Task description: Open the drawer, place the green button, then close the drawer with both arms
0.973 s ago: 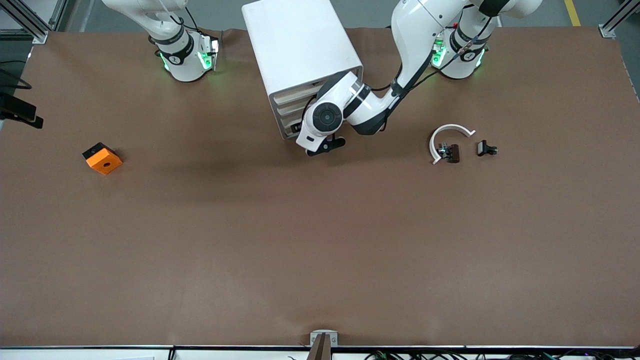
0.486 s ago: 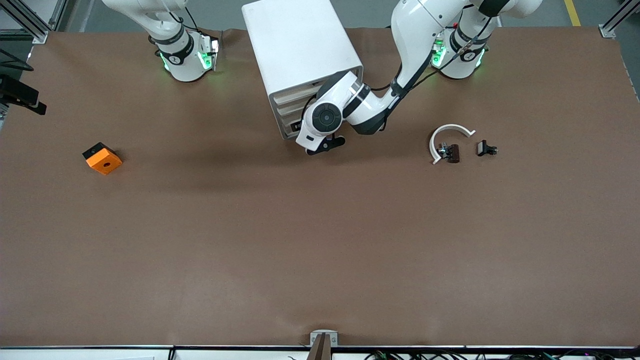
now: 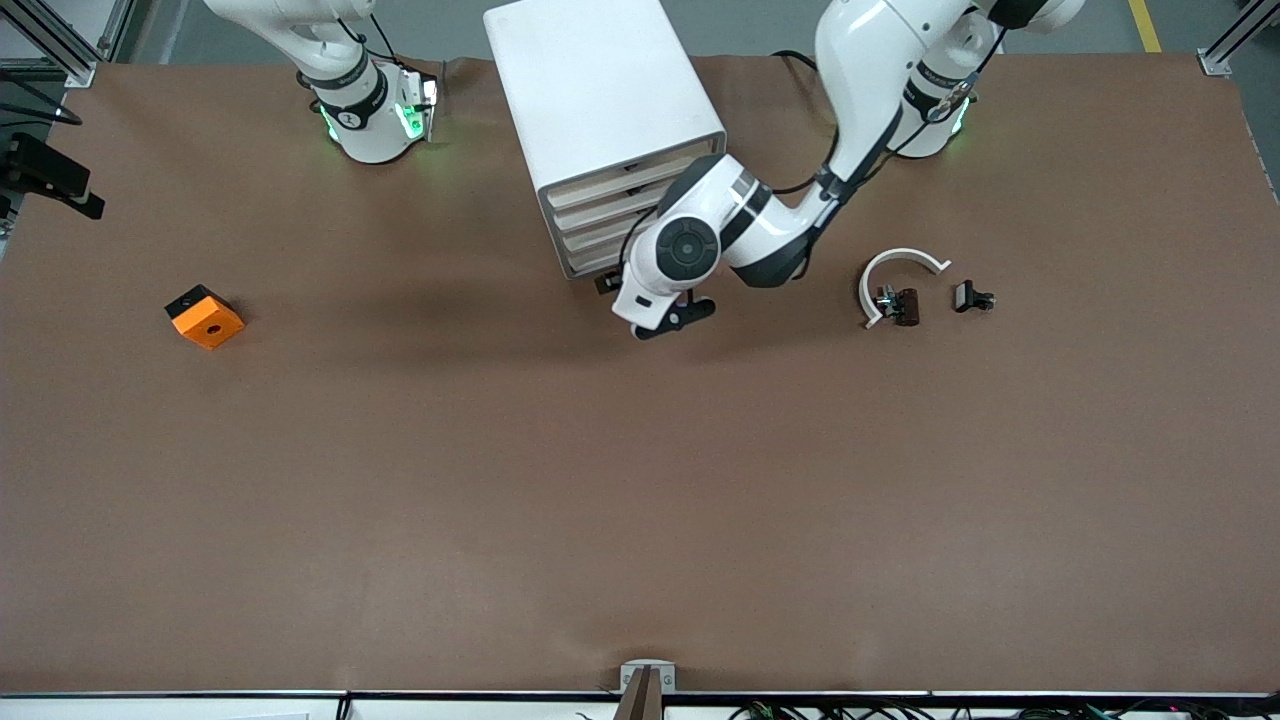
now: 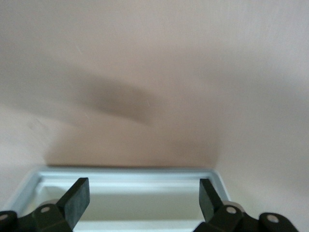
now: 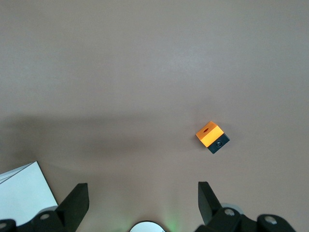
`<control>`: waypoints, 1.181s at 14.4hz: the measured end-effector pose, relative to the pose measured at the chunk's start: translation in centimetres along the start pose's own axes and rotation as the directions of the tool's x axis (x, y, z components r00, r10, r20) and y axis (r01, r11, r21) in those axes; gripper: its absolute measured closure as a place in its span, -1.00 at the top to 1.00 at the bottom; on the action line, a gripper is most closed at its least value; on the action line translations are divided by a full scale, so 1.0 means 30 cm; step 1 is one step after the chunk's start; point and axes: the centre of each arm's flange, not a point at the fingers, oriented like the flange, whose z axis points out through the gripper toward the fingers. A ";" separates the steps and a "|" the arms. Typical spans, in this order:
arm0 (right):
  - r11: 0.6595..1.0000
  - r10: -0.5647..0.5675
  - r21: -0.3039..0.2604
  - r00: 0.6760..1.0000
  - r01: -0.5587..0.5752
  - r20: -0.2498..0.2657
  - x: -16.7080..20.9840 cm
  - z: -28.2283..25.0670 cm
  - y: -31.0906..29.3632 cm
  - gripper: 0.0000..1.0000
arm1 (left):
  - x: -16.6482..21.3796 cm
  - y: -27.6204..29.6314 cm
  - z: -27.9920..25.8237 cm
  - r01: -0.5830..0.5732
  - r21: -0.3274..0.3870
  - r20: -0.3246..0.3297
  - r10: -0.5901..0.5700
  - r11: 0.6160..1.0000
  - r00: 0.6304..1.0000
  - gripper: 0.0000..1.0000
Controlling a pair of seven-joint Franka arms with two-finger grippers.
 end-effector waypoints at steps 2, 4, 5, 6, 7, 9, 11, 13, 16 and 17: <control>1.000 -0.016 0.000 1.000 0.016 -0.005 -0.012 -0.003 0.005 1.00 | 0.092 -0.040 -0.130 0.025 0.001 -0.009 -0.025 1.000 1.000 1.00; 1.000 -0.017 0.002 1.000 0.017 -0.005 -0.015 0.000 0.026 1.00 | 0.160 -0.069 -0.238 0.019 0.030 -0.065 -0.017 0.999 0.998 1.00; 1.000 -0.013 0.002 1.000 0.013 -0.005 -0.015 0.001 0.035 1.00 | 0.190 -0.081 -0.278 0.018 0.036 -0.099 -0.015 0.999 0.995 1.00; 1.000 -0.009 0.003 1.000 0.009 -0.004 -0.016 0.002 0.042 1.00 | 0.217 -0.095 -0.312 0.024 0.031 -0.121 -0.020 0.999 0.993 1.00; 1.000 -0.004 0.004 1.000 0.004 -0.004 -0.016 0.002 0.048 1.00 | 0.247 -0.114 -0.349 0.037 0.020 -0.135 -0.034 0.999 0.990 1.00; 1.000 0.015 0.006 1.000 -0.015 -0.004 -0.017 0.003 0.059 1.00 | 0.306 -0.161 -0.430 0.042 -0.001 -0.164 -0.041 0.999 0.986 1.00; 1.000 0.027 0.007 1.000 -0.027 -0.005 -0.019 0.001 0.059 1.00 | 0.351 -0.213 -0.516 0.038 -0.013 -0.194 -0.039 0.999 0.980 1.00; 1.000 0.030 0.007 1.000 -0.030 -0.007 -0.021 -0.002 0.059 1.00 | 0.368 -0.267 -0.588 0.005 0.018 -0.220 -0.001 1.000 0.976 1.00; 0.999 0.031 0.007 0.999 -0.031 -0.007 -0.023 -0.004 0.058 1.00 | 0.400 -0.378 -0.723 -0.070 0.077 -0.248 0.087 0.995 0.965 1.00; 0.999 0.031 0.007 0.999 -0.031 -0.007 -0.023 -0.004 0.058 1.00 | 0.421 -0.427 -0.777 -0.097 0.080 -0.255 0.115 0.992 0.960 1.00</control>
